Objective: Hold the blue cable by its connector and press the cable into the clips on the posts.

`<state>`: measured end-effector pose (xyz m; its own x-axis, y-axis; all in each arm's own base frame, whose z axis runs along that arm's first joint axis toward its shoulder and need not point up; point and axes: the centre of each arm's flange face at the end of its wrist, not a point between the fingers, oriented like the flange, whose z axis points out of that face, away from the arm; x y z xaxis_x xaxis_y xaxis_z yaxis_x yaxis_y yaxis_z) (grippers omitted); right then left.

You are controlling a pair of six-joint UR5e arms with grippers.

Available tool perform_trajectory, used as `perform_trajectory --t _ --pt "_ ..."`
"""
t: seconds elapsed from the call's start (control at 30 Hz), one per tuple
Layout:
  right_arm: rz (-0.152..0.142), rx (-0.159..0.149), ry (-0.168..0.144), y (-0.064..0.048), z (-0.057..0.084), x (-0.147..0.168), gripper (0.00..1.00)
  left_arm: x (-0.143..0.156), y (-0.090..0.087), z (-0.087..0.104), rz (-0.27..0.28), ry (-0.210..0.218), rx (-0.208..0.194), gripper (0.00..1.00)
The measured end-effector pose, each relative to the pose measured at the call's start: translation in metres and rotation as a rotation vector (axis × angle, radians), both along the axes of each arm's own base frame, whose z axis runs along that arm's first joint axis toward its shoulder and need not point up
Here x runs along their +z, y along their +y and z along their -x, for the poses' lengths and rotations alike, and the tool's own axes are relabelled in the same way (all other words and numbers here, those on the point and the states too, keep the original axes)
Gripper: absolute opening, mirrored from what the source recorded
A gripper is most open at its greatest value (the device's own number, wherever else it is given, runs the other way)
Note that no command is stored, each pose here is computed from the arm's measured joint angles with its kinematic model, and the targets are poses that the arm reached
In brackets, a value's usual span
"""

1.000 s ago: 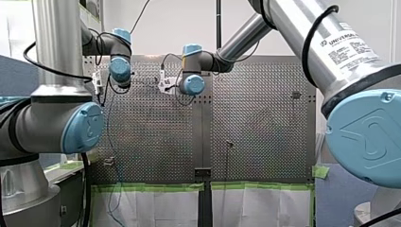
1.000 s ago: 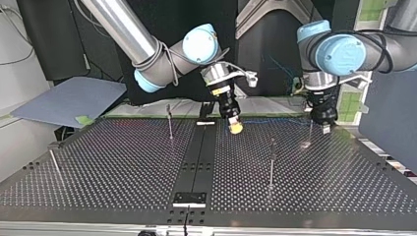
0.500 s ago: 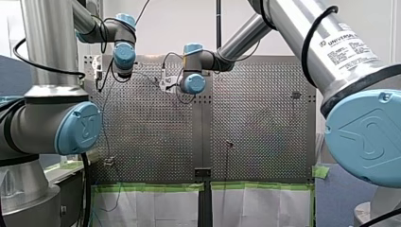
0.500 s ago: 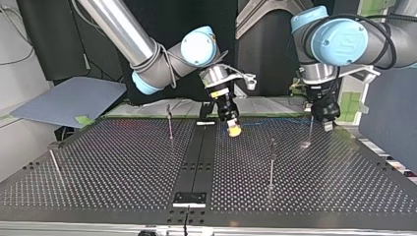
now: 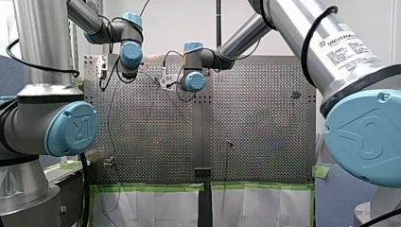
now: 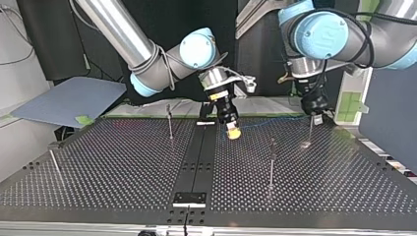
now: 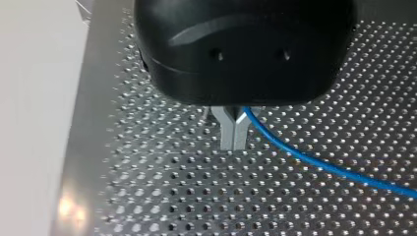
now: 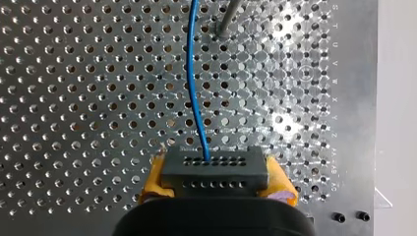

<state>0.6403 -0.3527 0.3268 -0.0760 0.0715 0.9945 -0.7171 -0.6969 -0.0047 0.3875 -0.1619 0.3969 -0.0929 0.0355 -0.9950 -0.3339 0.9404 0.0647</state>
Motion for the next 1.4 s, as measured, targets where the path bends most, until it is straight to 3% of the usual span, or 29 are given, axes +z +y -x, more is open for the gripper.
perform_trajectory --t 0.6,0.9,1.13,1.4 --pt "-0.012 -0.023 -0.009 -0.015 0.009 0.000 0.00 -0.018 -0.001 -0.029 0.070 -0.034 -0.089 0.00" --pt "-0.014 -0.031 -0.009 -0.020 0.012 0.000 0.00 -0.026 0.008 -0.041 0.109 -0.044 -0.080 0.00" --pt "-0.011 -0.044 -0.012 -0.030 0.016 0.002 0.00 -0.024 0.006 -0.046 0.130 -0.080 -0.105 0.00" --pt "-0.009 -0.048 -0.015 -0.036 0.018 0.007 0.00 -0.031 0.001 -0.054 0.150 -0.093 -0.123 0.00"
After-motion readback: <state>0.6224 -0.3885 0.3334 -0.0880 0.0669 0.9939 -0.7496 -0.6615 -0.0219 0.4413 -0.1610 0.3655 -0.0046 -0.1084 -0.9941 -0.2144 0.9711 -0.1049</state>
